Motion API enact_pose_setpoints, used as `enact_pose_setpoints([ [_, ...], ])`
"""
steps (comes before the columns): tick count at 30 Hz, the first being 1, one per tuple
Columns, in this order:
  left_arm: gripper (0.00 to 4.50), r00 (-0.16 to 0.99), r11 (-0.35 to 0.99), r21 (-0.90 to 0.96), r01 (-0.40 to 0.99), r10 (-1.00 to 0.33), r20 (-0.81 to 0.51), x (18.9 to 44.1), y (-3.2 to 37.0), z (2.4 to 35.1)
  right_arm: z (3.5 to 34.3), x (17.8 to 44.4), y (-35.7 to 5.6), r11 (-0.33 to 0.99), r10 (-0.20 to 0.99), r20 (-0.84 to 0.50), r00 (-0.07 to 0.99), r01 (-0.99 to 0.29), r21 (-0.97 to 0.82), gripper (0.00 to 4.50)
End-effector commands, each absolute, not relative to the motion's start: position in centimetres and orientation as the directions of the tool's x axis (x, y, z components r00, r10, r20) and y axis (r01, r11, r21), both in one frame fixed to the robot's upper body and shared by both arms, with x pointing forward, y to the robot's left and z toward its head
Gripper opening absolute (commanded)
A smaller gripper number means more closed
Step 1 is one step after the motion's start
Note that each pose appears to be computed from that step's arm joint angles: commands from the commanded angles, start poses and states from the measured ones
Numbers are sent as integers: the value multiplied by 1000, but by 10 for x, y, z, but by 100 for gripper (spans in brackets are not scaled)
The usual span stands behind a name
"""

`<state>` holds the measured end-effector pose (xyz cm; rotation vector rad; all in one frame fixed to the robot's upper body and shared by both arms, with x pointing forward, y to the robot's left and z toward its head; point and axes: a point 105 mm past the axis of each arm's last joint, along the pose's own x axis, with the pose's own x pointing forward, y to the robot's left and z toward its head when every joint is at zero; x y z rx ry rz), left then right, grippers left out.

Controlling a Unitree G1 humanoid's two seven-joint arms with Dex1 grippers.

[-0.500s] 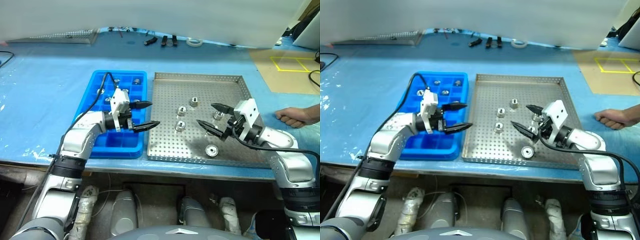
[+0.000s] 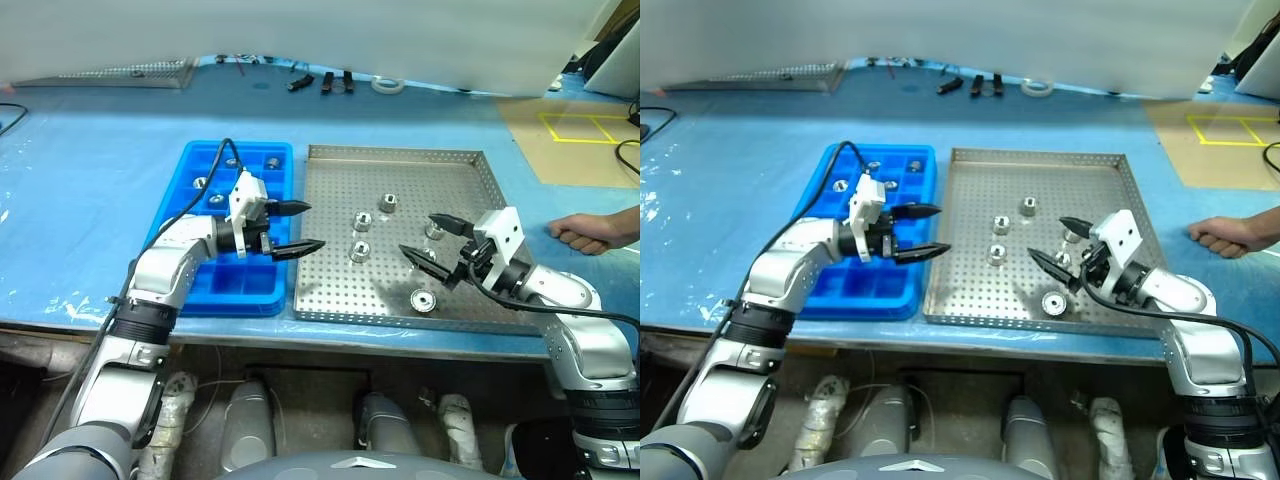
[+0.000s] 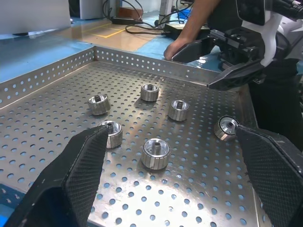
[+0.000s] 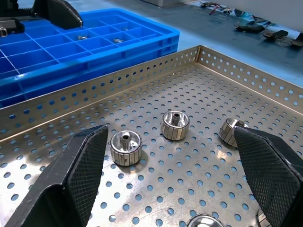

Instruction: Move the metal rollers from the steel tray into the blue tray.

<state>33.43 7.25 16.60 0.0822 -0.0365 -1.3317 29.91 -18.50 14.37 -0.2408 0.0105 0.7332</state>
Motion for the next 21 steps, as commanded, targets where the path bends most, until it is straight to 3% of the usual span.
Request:
enact_pose_setpoints([
  [1,450,187,184,121,976,-982,-19,335,62,177,161,296,-187,729,650,-30,759,-634,-256,445],
  [9,450,129,112,142,983,-985,-117,351,34,171,159,283,-189,771,603,-4,798,-584,-252,445],
  [15,450,87,39,184,982,-961,-264,363,0,151,154,272,-190,811,552,9,834,-535,-235,445],
  [21,450,86,-4,212,977,-908,-410,372,-7,124,148,259,-194,846,495,5,869,-481,-228,445],
])
